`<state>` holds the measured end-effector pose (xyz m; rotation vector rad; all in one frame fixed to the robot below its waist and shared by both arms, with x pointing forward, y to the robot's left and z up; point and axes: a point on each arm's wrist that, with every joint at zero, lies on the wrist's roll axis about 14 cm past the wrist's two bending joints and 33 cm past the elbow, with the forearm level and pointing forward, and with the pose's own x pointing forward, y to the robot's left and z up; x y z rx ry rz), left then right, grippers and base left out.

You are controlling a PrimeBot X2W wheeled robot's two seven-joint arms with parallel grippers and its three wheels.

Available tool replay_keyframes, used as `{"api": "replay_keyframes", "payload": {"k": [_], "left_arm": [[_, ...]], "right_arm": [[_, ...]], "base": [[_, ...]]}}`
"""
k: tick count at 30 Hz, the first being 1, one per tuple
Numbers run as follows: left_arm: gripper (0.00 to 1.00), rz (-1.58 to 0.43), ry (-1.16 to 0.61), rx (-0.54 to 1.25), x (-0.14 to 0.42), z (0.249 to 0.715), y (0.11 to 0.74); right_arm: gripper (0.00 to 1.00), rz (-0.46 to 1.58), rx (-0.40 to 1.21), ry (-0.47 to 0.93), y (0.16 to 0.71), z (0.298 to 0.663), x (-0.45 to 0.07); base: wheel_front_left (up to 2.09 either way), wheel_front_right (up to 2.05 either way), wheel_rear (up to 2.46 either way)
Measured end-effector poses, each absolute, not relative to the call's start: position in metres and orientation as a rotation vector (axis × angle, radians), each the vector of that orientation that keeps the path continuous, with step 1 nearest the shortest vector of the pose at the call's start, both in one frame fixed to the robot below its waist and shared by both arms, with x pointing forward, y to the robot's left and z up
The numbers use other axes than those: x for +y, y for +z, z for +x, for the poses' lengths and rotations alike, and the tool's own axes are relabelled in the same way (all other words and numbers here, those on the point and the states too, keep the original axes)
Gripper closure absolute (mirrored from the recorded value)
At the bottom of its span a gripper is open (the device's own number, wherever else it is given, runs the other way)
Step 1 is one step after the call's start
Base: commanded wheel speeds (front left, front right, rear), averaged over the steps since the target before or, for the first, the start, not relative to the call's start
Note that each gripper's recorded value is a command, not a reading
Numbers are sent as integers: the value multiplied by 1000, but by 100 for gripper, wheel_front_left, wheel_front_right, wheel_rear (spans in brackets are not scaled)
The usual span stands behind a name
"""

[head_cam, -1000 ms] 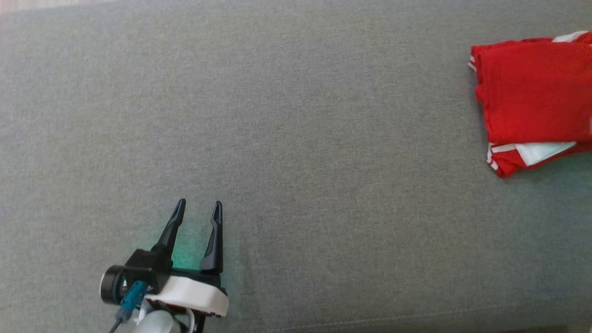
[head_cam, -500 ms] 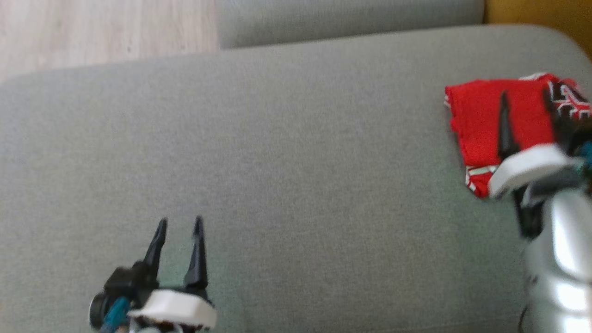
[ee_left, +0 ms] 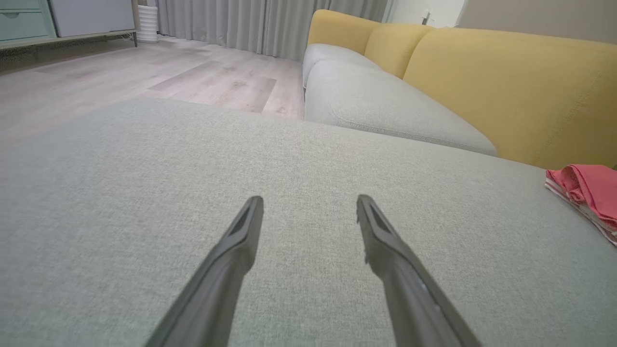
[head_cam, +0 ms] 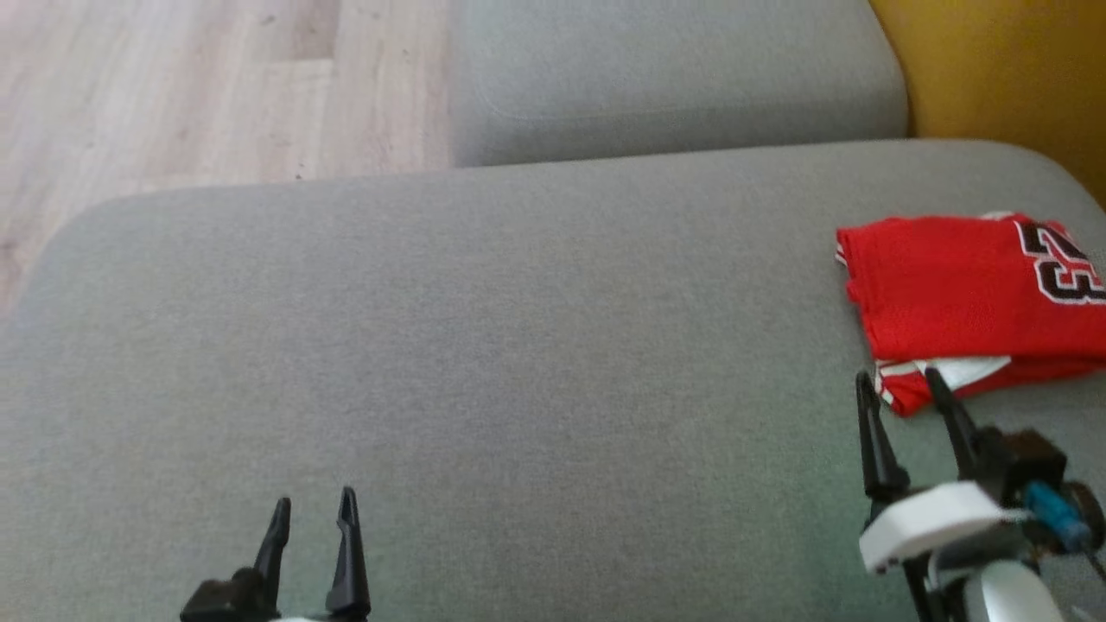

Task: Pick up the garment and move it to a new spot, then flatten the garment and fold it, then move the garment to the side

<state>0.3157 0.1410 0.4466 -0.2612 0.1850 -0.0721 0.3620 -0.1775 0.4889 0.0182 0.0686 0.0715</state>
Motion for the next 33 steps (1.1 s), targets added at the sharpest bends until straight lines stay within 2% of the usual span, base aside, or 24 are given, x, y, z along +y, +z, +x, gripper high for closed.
{"api": "replay_keyframes", "payload": {"k": [9, 31, 32, 33], "left_arm": [[0, -279, -53, 154, 145, 302, 452], [0, -265, -58, 159, 146, 296, 449], [100, -274, -60, 157, 143, 296, 450], [100, -272, -56, 167, 144, 295, 447]], "right_arm": [[0, 102, 80, 113, 475, 336, -161], [0, 129, 104, 146, 463, 327, -148], [100, 132, 105, 145, 462, 326, -148], [100, 131, 122, 143, 457, 325, -148]], "base": [[0, 0, 0], [0, 0, 0], [0, 0, 0], [0, 0, 0]]}}
